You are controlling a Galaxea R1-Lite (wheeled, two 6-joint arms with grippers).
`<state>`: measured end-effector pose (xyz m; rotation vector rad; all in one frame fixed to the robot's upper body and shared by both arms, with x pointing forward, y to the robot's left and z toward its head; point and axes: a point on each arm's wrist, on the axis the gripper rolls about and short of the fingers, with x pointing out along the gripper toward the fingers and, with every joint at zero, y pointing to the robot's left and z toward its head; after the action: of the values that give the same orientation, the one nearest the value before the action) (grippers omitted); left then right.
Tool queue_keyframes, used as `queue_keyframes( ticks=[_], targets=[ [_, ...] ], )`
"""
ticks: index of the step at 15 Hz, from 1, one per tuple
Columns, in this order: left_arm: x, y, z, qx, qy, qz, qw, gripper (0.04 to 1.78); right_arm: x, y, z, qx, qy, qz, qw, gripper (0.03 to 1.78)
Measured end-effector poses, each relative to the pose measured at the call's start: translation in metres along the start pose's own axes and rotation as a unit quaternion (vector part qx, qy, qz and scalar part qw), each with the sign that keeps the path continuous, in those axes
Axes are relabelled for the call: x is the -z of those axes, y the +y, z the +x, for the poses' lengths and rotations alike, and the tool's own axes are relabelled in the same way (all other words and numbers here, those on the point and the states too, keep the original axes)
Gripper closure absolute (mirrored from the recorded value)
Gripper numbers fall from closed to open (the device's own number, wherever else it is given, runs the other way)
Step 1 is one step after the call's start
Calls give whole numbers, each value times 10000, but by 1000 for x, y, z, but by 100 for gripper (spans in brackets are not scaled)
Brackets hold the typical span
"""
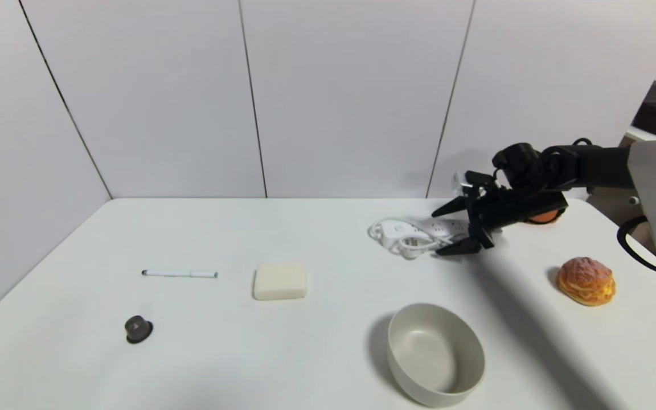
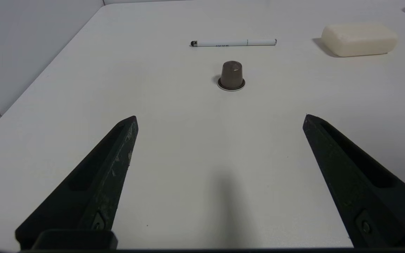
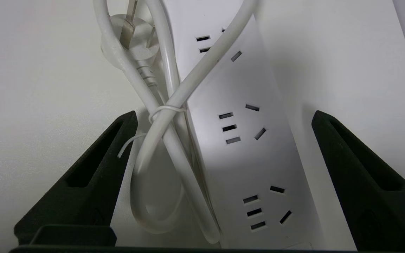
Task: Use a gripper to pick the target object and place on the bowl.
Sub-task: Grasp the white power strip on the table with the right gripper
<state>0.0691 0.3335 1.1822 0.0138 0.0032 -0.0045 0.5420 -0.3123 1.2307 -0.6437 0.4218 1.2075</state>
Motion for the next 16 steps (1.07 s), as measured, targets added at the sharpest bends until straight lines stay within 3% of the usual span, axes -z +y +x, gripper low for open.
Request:
queue_keyframes(
  ticks=[3,12,16],
  targets=[
    [0,0,0,0,0,-2,10000,13,1,0,0,61,189,17,9998,10],
    [0,0,0,0,0,0,10000,13,-2,1,1,44,215,168,9996,10],
    [0,0,0,0,0,2,10000,13,-3,1,1,48,215,144,9997,66]
  ],
)
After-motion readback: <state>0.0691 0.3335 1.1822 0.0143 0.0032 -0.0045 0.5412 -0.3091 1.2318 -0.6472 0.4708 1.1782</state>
